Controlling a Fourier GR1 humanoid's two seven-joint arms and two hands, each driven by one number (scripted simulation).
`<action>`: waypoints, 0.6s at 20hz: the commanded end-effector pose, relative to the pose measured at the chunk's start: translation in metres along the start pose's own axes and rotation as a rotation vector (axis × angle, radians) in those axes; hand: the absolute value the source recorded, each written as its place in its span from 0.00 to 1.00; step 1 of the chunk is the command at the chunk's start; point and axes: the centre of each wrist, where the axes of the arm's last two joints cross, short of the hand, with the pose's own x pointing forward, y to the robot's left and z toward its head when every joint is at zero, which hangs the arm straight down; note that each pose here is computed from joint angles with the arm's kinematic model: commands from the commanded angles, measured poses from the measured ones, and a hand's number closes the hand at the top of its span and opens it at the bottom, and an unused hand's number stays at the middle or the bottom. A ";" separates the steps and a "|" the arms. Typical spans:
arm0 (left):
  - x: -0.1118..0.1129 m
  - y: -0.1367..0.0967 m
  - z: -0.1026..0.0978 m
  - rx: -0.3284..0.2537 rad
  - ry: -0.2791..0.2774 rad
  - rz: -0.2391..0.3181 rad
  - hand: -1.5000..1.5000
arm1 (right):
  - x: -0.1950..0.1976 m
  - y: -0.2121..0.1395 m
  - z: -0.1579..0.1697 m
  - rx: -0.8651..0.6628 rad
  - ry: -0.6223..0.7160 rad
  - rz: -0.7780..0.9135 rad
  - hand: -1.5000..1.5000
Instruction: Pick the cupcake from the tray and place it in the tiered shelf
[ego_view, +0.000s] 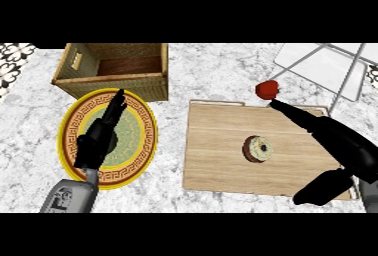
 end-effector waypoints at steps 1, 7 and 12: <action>0.006 0.012 -0.005 -0.006 0.006 0.019 0.50 | -0.012 0.009 -0.002 0.010 0.014 0.010 0.00; 0.008 0.017 -0.009 0.001 0.001 0.005 0.50 | -0.013 0.023 -0.017 0.032 0.024 0.032 0.00; 0.005 0.002 -0.006 0.015 0.002 -0.003 0.50 | -0.018 0.018 -0.017 0.021 0.054 0.069 0.00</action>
